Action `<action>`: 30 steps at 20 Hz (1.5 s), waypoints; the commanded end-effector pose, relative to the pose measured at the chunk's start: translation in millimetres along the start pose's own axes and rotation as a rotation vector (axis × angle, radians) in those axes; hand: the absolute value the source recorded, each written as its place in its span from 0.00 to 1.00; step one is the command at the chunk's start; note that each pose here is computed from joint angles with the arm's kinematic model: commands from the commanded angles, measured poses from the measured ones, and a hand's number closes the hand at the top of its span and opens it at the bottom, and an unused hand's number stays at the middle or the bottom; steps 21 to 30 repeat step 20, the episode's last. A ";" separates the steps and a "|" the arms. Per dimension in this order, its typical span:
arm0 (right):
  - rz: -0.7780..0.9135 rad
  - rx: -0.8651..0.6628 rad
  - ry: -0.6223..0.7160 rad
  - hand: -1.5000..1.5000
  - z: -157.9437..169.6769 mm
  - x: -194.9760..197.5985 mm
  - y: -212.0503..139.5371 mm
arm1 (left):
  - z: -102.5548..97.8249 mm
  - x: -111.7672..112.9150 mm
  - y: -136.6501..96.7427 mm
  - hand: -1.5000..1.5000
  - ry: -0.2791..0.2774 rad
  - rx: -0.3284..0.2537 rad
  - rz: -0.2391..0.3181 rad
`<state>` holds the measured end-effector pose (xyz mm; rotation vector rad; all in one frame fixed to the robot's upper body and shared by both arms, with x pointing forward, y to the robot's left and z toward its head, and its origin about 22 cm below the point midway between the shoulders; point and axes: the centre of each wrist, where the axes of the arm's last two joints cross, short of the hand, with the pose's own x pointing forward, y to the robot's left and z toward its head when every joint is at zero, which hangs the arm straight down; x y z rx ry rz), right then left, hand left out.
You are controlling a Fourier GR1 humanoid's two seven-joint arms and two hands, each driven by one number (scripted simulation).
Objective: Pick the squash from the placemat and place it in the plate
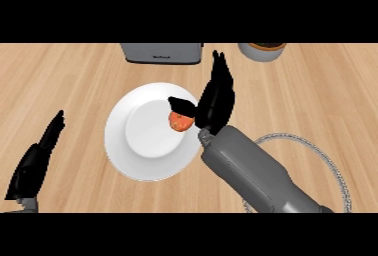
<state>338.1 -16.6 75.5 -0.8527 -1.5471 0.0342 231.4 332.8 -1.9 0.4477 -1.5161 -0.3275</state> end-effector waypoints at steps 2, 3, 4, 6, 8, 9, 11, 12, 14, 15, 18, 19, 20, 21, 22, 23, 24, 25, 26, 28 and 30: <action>-0.277 -0.124 0.091 0.00 17.5 -20.3 -12.2 | 10.7 -8.6 9.2 0.50 0.022 0.045 0.004; -0.289 -0.123 0.084 0.00 24.1 -24.6 -19.9 | 12.8 -1.0 3.1 0.50 0.026 0.047 0.005; -0.301 -0.105 0.073 0.00 34.9 -23.6 -27.5 | 16.8 -6.3 -6.7 0.50 0.039 0.050 0.014; -0.331 -0.139 0.053 0.00 51.8 -45.0 -28.6 | 11.9 -0.3 -2.8 0.50 0.034 0.044 0.007; -0.303 -0.129 0.015 0.00 71.2 -64.4 -53.6 | 19.2 0.7 9.0 0.50 0.025 0.052 0.009; -0.302 -0.142 0.013 0.00 74.6 -72.4 -57.1 | 12.3 -0.2 7.6 0.50 0.021 0.048 0.006; -0.271 -0.124 -0.032 0.00 78.7 -77.0 -73.9 | 17.3 -8.2 5.6 0.50 0.019 0.021 -0.001; -0.265 -0.130 -0.036 0.00 82.3 -91.9 -95.8 | 15.5 -11.9 9.5 0.50 0.029 0.047 0.007; -0.254 -0.130 -0.048 0.00 79.8 -93.9 -110.9 | 21.5 -8.1 12.8 0.50 0.017 0.048 -0.003; -0.243 -0.130 -0.019 0.00 77.9 -109.1 -121.0 | 31.4 -5.2 7.1 0.50 0.013 0.045 0.003; -0.253 -0.161 -0.010 0.00 89.3 -125.3 -123.7 | 17.9 5.4 17.9 0.50 0.002 0.032 0.010; -0.249 -0.146 -0.004 0.00 96.7 -132.4 -131.4 | 5.3 -14.6 14.2 0.50 0.013 0.029 -0.002; -0.268 -0.144 -0.021 0.00 94.9 -116.6 -137.3 | 21.6 -13.4 -4.1 0.50 0.015 0.035 0.008; -0.268 -0.144 -0.021 0.00 94.9 -116.6 -137.3 | 21.6 -13.4 -4.1 0.50 0.015 0.035 0.008; -0.268 -0.144 -0.021 0.00 94.9 -116.6 -137.3 | 21.6 -13.4 -4.1 0.50 0.015 0.035 0.008; -0.268 -0.144 -0.021 0.00 94.9 -116.6 -137.3 | 21.6 -13.4 -4.1 0.50 0.015 0.035 0.008; -0.268 -0.144 -0.021 0.00 94.9 -116.6 -137.3 | 21.6 -13.4 -4.1 0.50 0.015 0.035 0.008; -0.268 -0.144 -0.021 0.00 94.9 -116.6 -137.3 | 21.6 -13.4 -4.1 0.50 0.015 0.035 0.008; -0.268 -0.144 -0.021 0.00 94.9 -116.6 -137.3 | 21.6 -13.4 -4.1 0.50 0.015 0.035 0.008; -0.268 -0.144 -0.021 0.00 94.9 -116.6 -137.3 | 21.6 -13.4 -4.1 0.50 0.015 0.035 0.008; -0.268 -0.144 -0.021 0.00 94.9 -116.6 -137.3 | 21.6 -13.4 -4.1 0.50 0.015 0.035 0.008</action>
